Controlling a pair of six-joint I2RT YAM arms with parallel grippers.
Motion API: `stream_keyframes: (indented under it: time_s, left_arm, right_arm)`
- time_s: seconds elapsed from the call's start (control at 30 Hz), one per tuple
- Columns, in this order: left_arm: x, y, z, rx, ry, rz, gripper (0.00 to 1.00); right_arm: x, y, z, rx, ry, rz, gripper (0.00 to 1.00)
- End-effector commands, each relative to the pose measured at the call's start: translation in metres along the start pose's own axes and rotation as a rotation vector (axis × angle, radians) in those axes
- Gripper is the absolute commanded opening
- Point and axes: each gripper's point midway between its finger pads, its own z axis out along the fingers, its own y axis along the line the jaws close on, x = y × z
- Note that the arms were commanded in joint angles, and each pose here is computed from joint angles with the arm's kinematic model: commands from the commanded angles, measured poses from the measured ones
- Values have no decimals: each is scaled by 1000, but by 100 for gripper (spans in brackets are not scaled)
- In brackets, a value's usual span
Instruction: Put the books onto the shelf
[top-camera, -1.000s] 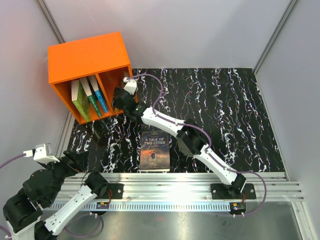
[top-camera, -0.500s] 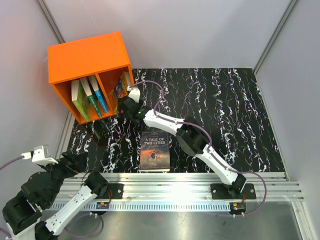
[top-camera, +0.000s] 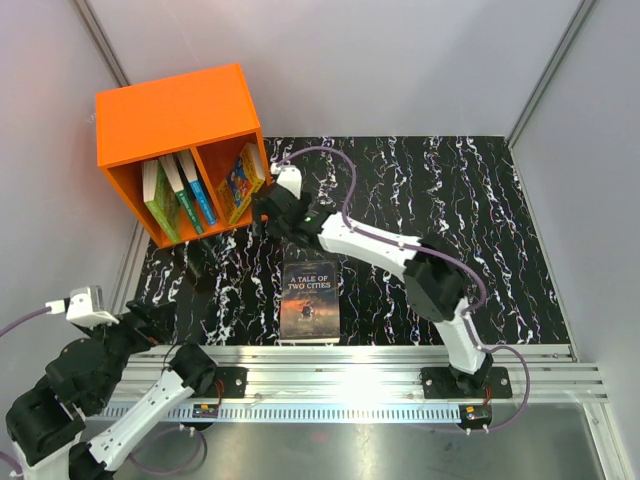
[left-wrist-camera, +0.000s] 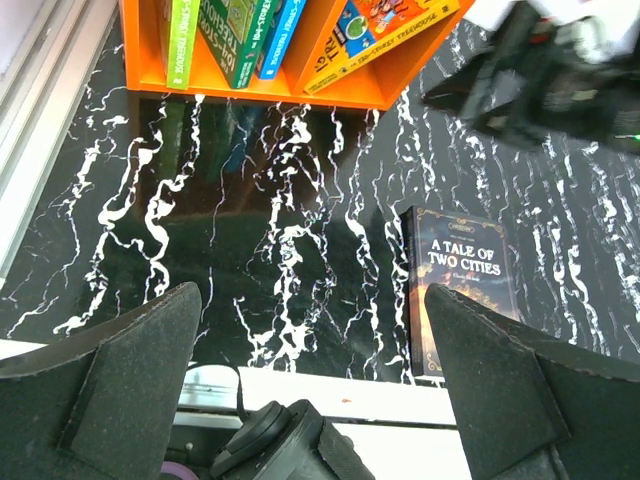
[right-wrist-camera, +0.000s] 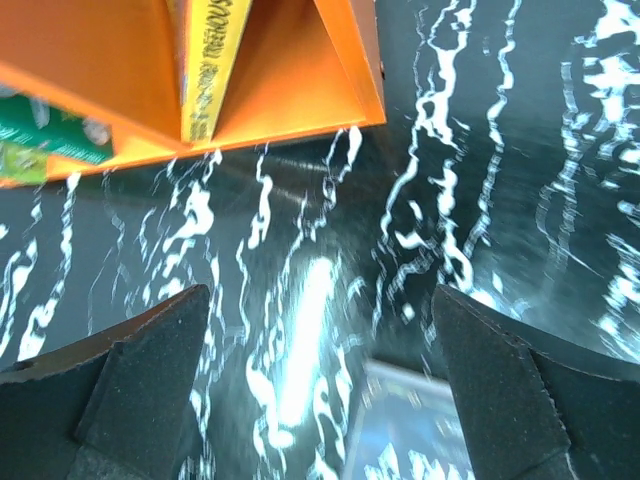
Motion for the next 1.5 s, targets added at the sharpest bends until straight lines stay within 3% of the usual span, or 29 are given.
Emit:
stream_keyframes:
  time_s: [0.0, 0.13, 0.23, 0.27, 0.4, 0.53, 0.73, 0.87, 1.0, 1.27, 1.37, 1.4, 1.47]
  left_arm:
    - [-13, -19, 14, -30, 35, 74, 98]
    - [-2, -60, 42, 23, 179, 240, 99]
    - [14, -88, 65, 68, 304, 350, 99]
    - [21, -93, 70, 72, 347, 375, 99]
    - [54, -110, 88, 94, 539, 470, 99]
    - [69, -147, 110, 209, 518, 360, 99]
    - [148, -182, 147, 344, 581, 73, 99]
    - [203, -167, 163, 320, 645, 7, 99]
    - [223, -174, 182, 363, 653, -66, 99]
    - [289, -183, 187, 414, 859, -228, 99]
    - [294, -195, 177, 491, 909, -292, 99]
    - [294, -199, 175, 519, 921, -309, 98]
    - [297, -196, 169, 515, 938, -336, 98]
  right_arm:
    - [-15, -8, -55, -9, -15, -34, 100]
    - [9, -47, -91, 47, 54, 17, 100]
    - [47, -71, -115, 36, 195, 26, 100]
    - [78, -85, -122, 48, 287, 16, 100]
    - [118, -111, -153, 42, 380, 122, 100]
    - [150, -126, -168, 35, 437, 220, 100]
    - [178, -130, -166, 25, 521, 204, 100]
    - [179, -118, -157, -38, 515, 206, 100]
    - [194, -116, -140, -35, 546, 197, 100]
    - [235, -109, -104, -68, 631, 284, 100]
    - [242, -106, -102, -95, 651, 330, 80]
    - [242, -106, -102, -93, 650, 332, 54]
    - [238, -110, -106, -79, 636, 332, 34]
